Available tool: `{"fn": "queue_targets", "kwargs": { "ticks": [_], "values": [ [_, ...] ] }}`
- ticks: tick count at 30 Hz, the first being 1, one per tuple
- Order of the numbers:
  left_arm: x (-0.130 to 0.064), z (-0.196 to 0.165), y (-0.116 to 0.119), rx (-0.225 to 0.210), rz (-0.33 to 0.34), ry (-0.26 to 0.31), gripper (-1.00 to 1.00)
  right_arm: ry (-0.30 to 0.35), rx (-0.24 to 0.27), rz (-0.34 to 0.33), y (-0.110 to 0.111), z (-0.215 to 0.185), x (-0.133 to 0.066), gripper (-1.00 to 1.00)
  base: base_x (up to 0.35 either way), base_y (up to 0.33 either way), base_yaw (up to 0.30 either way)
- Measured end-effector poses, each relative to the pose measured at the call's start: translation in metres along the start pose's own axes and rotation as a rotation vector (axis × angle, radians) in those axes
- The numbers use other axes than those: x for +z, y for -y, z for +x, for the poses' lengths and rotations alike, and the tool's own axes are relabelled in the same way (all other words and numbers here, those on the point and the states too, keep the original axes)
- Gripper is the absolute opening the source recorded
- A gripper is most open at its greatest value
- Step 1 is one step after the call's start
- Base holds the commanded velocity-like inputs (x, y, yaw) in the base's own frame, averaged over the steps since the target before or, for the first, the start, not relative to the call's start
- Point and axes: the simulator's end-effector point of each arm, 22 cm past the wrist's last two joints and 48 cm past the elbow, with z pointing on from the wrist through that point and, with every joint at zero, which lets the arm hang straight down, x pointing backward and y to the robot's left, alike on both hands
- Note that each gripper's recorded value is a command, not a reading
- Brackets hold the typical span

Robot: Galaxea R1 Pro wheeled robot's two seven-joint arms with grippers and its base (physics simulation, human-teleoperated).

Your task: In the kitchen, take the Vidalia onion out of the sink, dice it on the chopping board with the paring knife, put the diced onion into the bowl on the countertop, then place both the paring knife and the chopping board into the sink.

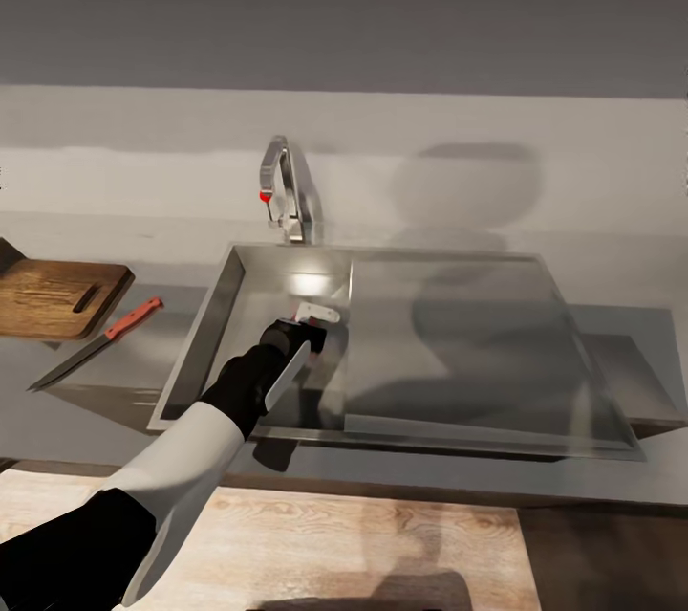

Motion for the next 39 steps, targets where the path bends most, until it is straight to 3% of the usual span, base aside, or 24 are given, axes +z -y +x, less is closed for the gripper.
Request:
{"fn": "queue_targets", "kwargs": {
  "ticks": [5, 11, 16, 22, 27, 39],
  "values": [
    [-0.008, -0.014, 0.000, -0.003, 0.000, 0.031, -1.00, 0.007, 0.002, -0.001, -0.001, -0.002, 0.001, 1.00, 0.000, 0.000, 0.000],
    [-0.028, -0.046, 0.001, -0.011, 0.008, 0.107, -1.00, 0.015, 0.003, -0.003, -0.001, -0.004, 0.002, 1.00, 0.000, 0.000, 0.000],
    [-0.067, -0.096, 0.004, -0.020, 0.028, 0.224, -1.00, 0.022, 0.005, -0.004, -0.002, -0.006, 0.003, 1.00, 0.000, 0.000, 0.000],
    [-0.095, -0.104, 0.002, 0.021, 0.031, 0.191, -1.00, 0.031, 0.007, -0.006, -0.003, -0.009, 0.004, 1.00, 0.000, 0.000, 0.000],
    [-0.099, -0.104, -0.010, 0.027, 0.013, 0.188, -1.00, 0.039, 0.008, -0.007, -0.003, -0.011, 0.005, 1.00, 0.000, 0.000, 0.000],
    [-0.110, -0.111, -0.016, 0.028, 0.004, 0.207, -1.00, 0.057, 0.012, -0.010, -0.004, -0.016, 0.006, 1.00, 0.000, 0.106, 0.000]
  ]
}}
